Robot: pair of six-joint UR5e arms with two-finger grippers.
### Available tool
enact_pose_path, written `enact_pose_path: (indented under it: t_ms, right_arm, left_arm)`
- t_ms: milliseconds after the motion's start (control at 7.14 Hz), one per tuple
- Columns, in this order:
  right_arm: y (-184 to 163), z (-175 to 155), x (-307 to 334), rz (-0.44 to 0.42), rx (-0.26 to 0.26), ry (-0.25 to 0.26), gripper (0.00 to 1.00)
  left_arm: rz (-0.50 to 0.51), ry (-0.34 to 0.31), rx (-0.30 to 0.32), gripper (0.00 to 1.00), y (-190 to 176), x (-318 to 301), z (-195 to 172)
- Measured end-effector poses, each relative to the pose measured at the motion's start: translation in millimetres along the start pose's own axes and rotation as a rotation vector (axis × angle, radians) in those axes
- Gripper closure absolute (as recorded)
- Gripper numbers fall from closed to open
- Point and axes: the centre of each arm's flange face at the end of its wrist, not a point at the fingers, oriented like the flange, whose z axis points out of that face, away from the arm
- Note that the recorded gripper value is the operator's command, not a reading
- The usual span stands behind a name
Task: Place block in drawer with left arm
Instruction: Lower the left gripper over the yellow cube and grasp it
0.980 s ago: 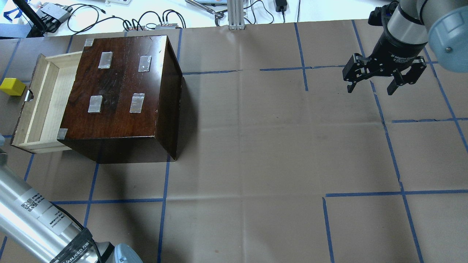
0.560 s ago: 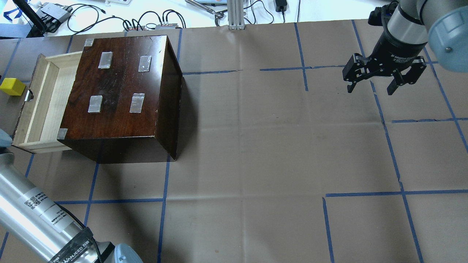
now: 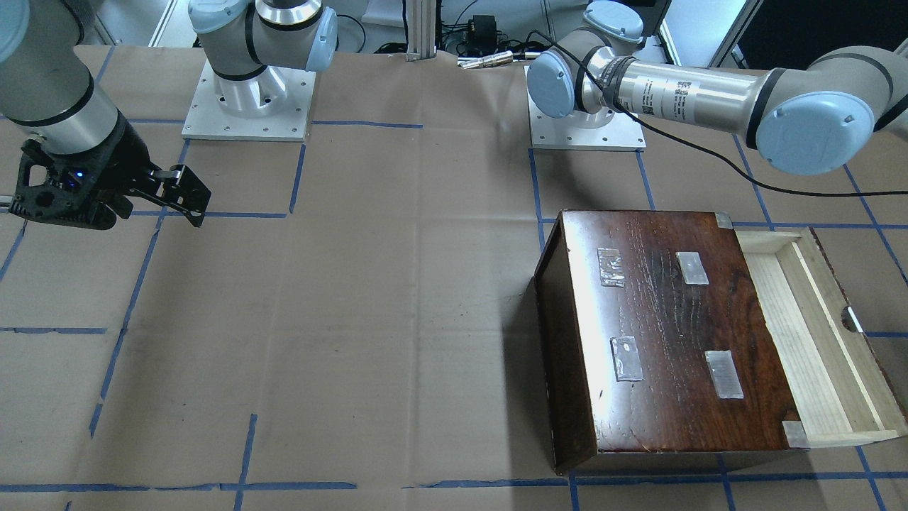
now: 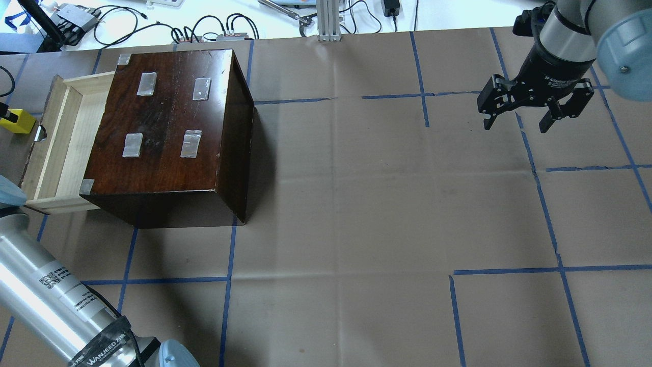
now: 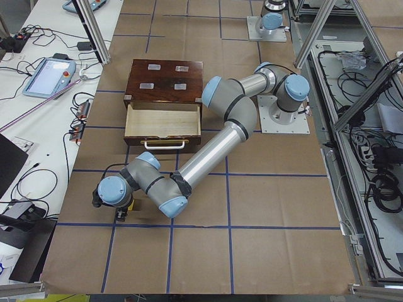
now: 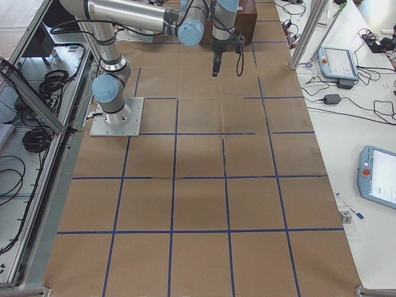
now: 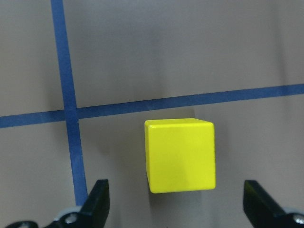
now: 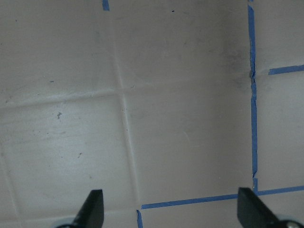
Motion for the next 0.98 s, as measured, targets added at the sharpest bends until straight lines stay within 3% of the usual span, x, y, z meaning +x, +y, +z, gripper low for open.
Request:
enact_pose_path:
  t_ms: [140,280,560,980]
  right_arm:
    - [0.0,0.0,0.0,0.0,0.0,0.0,0.0]
    - [0.0,0.0,0.0,0.0,0.0,0.0,0.0]
    - [0.0,0.0,0.0,0.0,0.0,0.0,0.0]
    - [0.0,0.0,0.0,0.0,0.0,0.0,0.0]
  left_arm:
    - [-0.001,0.003,-0.001,0.08,-0.1,-1.4,7.2]
    - [-0.001,0.003,-0.001,0.27,-0.2,-2.9,14.1]
    - [0.0,0.002,0.0,0.5,-0.5,-4.9,23.0]
    - [0.002,-0.003,0.006,0.61,-1.9,-3.7,18.3]
